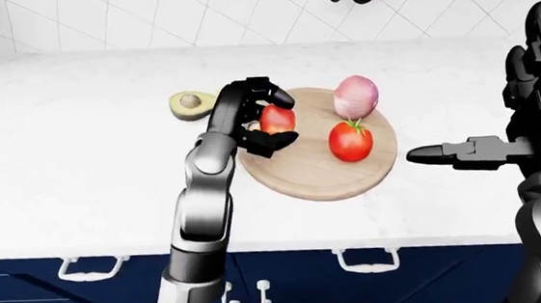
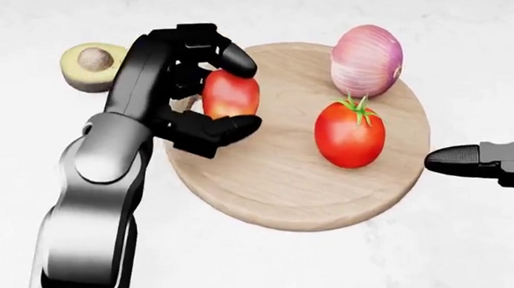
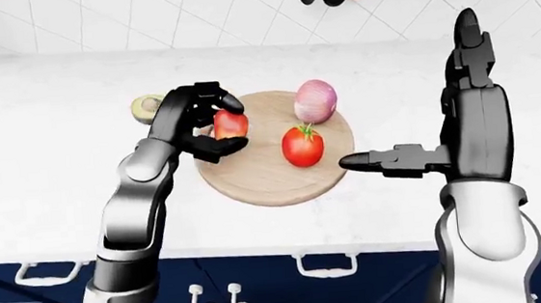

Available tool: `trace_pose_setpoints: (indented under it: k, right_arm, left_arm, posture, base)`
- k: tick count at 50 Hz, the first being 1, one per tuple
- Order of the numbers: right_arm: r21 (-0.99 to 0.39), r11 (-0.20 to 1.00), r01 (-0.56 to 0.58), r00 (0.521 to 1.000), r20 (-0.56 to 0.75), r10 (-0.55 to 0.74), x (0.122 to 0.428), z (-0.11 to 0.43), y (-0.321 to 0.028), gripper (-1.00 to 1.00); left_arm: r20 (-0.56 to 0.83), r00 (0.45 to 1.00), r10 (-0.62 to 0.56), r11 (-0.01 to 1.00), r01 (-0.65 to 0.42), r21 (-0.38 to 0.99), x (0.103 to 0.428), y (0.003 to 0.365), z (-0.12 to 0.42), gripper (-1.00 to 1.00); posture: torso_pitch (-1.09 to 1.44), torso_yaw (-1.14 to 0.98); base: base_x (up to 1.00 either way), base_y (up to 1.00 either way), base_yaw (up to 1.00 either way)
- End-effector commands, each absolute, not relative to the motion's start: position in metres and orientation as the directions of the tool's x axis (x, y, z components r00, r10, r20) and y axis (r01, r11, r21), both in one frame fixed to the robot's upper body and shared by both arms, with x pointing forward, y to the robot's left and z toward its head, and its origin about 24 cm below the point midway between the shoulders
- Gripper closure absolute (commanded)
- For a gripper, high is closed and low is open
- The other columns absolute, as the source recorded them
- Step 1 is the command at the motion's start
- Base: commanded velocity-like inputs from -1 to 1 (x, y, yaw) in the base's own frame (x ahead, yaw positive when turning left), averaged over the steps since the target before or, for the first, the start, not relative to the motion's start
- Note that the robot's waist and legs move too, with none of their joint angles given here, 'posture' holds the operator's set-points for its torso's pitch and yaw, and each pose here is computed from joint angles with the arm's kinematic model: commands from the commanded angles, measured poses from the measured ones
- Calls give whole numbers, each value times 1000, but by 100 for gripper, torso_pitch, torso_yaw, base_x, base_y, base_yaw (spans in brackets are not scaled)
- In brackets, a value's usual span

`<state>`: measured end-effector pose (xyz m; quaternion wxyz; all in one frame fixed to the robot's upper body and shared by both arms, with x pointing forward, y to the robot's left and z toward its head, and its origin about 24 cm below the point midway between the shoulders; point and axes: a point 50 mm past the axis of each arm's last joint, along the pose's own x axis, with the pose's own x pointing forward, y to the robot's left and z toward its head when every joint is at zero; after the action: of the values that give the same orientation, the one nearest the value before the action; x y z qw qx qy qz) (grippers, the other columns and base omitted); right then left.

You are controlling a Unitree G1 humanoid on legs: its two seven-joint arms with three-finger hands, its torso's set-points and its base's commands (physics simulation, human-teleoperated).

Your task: Place the avocado, onion, tomato and bell pepper on the cutting board.

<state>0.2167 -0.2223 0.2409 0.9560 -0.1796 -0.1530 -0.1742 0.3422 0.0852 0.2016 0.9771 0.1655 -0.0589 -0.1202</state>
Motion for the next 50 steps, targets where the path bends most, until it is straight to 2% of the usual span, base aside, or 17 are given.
trace_pose_setpoints:
  k: [1,11,25,29,31,33,35,37,38,50]
  right_arm:
    - [-288,867,407,867,422,-267,213,251,-220,-100]
    - [-287,867,408,868,418,-270,213,248,-220,-100]
    - [-288,867,407,868,417,-269,213,248,-219,-100]
    - [-288,867,407,868,418,-268,215,249,-219,-100]
    - [-289,867,405,868,419,-266,215,250,-219,-100]
    - [-290,866,407,868,419,-267,215,250,-219,-100]
    - [-289,867,407,867,420,-267,215,250,-219,-100]
    - [-289,867,406,867,420,-266,215,250,-218,-100]
    - [-289,867,406,867,420,-266,216,250,-218,-100]
    - [-290,866,407,869,416,-269,213,248,-220,-100]
  left_arm:
    - [187,934,-305,909,227,349,336,72,226,38]
    - [156,915,-371,887,300,351,332,49,207,36]
    - [151,923,-353,893,285,348,326,55,205,29]
    - [154,925,-349,896,281,344,325,56,206,5]
    - [155,926,-345,897,277,344,324,57,207,-21]
    - [156,926,-343,898,275,343,323,58,208,-33]
    - [155,927,-343,900,276,339,323,58,207,-76]
    - [154,926,-345,899,278,339,323,57,207,-87]
    - [155,926,-344,899,277,339,323,57,207,-100]
    - [174,932,-319,905,245,348,329,69,220,-100]
  posture:
    - [0,0]
    - [0,0]
    - [0,0]
    - [0,0]
    - [0,0]
    - [0,0]
    - [0,0]
    - [0,0]
    - [0,0]
    - [0,0]
  base:
    - [0,0,0]
    - [0,0,0]
    - [0,0,0]
    - [0,0,0]
    - [0,0,0]
    - [0,0,0]
    - [0,0,0]
    - [0,0,0]
    - [0,0,0]
    - [0,0,0]
